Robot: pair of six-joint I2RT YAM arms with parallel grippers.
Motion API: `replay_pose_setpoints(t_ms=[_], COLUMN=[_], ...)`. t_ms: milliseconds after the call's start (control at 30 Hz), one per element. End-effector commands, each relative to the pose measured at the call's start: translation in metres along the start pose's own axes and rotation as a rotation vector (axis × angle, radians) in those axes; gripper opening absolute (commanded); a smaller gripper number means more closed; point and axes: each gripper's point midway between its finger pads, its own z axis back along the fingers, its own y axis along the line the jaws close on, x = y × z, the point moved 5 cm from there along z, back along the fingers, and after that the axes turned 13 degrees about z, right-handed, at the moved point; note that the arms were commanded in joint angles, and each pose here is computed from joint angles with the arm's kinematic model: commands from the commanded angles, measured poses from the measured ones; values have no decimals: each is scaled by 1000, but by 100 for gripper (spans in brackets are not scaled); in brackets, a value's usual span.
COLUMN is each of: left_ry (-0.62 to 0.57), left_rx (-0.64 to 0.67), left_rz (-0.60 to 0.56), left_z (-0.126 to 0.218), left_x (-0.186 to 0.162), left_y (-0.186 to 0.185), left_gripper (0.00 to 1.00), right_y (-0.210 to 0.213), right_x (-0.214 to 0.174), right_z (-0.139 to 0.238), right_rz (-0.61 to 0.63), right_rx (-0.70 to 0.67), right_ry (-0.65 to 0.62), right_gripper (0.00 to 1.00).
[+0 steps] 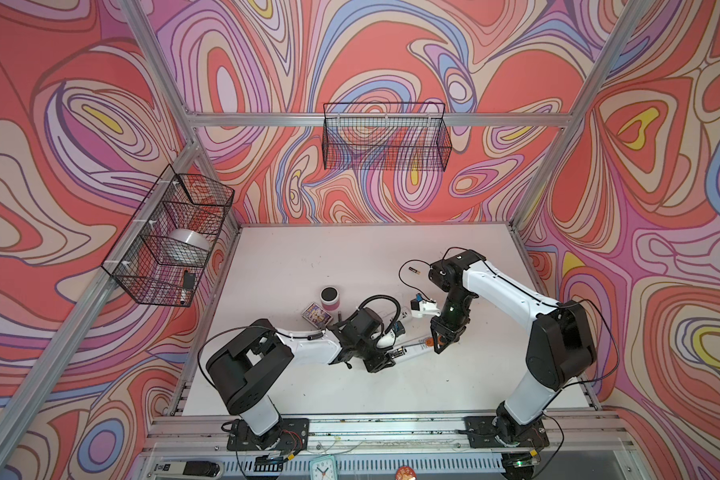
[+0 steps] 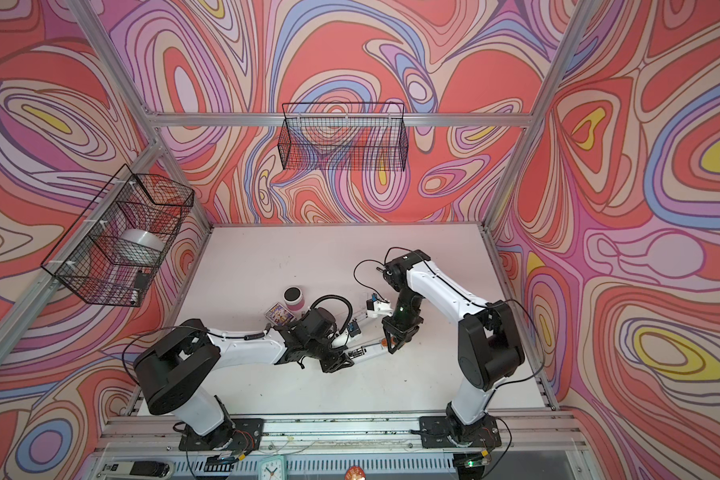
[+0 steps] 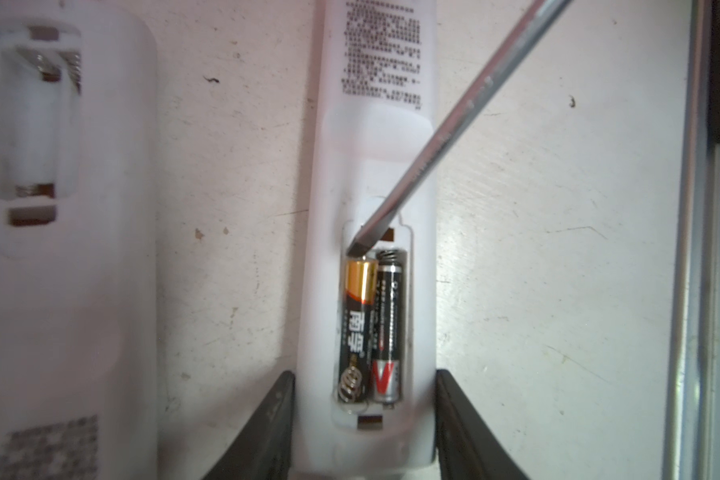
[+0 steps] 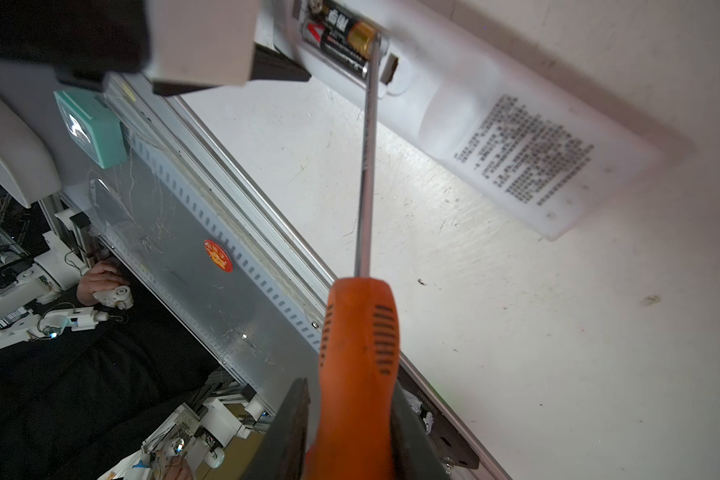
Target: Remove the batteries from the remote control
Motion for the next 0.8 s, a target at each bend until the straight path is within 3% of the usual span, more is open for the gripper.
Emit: replay_pose_setpoints(t_ms=[0, 100, 233, 633, 767], left_ry=[182, 182, 185, 208, 206], left_rx=[79, 78, 77, 64, 65], left_rz=[87, 89, 90, 93, 91], left_z=[-9, -9, -9, -13, -13], left_x=[-48, -48, -48, -48, -47], left_y=[16, 16, 16, 15, 16], left_gripper=[32, 32, 32, 30, 30], right_y=[13, 4, -9, 3, 9], right_x=[22, 27, 22, -3, -7], right_z=[18, 27, 23, 11, -7], right_rz=[87, 32, -8, 16, 28], right_rx=[51, 59, -7, -1, 19], right_ry=[-163, -219, -158, -86, -5], right_gripper=[0, 0, 0, 0, 0])
